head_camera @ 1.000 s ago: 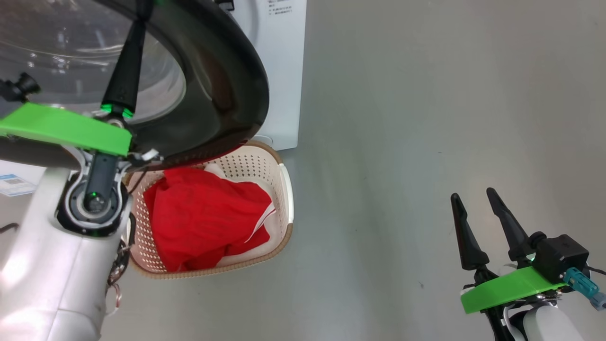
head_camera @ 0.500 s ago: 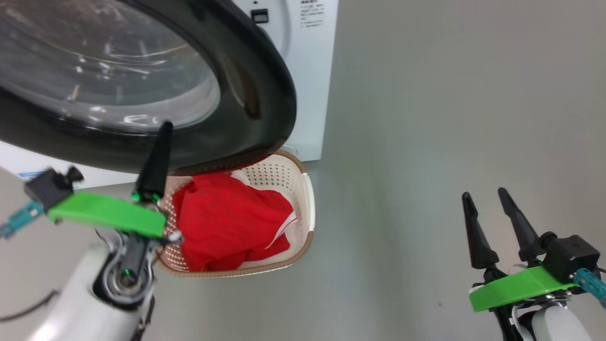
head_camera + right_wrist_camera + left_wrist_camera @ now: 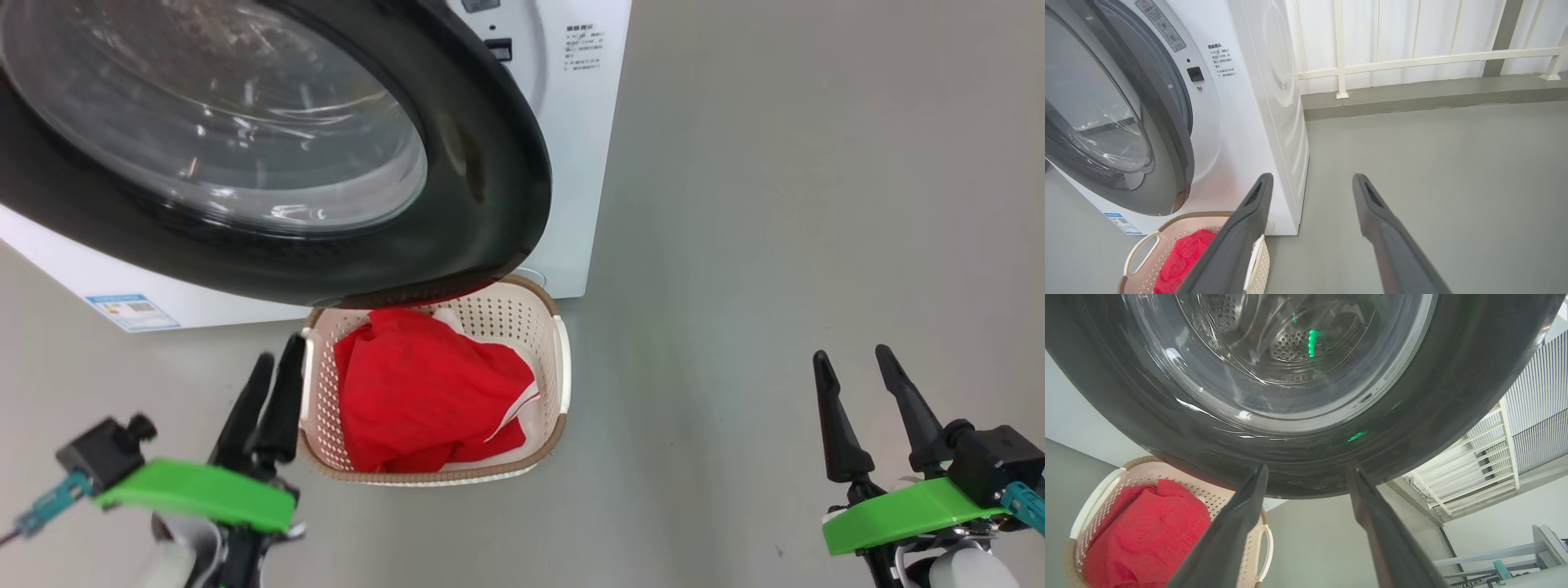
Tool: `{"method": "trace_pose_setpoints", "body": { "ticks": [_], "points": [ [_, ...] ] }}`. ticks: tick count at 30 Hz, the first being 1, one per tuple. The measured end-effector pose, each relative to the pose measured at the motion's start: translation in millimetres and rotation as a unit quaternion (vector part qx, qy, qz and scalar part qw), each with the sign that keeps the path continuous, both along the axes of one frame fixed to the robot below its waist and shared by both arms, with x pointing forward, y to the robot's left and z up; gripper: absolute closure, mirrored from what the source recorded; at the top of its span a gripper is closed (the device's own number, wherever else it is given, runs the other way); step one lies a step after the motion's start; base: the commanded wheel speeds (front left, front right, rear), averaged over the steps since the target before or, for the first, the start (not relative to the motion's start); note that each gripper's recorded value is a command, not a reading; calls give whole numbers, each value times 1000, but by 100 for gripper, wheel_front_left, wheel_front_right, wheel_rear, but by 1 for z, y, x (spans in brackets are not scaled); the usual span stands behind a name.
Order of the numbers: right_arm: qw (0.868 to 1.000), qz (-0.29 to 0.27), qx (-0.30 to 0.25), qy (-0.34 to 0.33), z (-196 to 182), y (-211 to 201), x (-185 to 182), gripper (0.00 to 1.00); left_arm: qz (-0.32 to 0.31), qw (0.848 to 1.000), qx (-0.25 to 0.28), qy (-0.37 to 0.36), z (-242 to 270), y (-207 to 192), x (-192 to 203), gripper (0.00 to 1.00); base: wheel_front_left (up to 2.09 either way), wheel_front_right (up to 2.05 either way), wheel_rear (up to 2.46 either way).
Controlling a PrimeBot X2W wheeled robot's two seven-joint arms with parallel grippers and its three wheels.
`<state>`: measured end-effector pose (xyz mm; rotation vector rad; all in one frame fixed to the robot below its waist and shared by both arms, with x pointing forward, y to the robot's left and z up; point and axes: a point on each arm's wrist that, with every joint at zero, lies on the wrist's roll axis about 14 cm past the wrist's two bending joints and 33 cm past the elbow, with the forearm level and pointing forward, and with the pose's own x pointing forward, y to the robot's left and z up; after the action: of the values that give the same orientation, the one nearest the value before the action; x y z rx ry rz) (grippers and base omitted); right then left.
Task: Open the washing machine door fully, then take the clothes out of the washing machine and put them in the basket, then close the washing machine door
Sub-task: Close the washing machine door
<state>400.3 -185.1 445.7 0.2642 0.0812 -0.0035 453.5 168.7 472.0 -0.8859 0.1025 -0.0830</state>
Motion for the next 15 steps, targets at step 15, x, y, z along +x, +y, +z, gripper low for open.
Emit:
{"method": "trace_pose_setpoints", "body": {
  "ticks": [15],
  "points": [
    [1000, -23, -1, 10, -2, -15, -30, 0, 26, 980, 198, -5, -13, 40, -53, 0, 0, 0, 0]
  ]
}}
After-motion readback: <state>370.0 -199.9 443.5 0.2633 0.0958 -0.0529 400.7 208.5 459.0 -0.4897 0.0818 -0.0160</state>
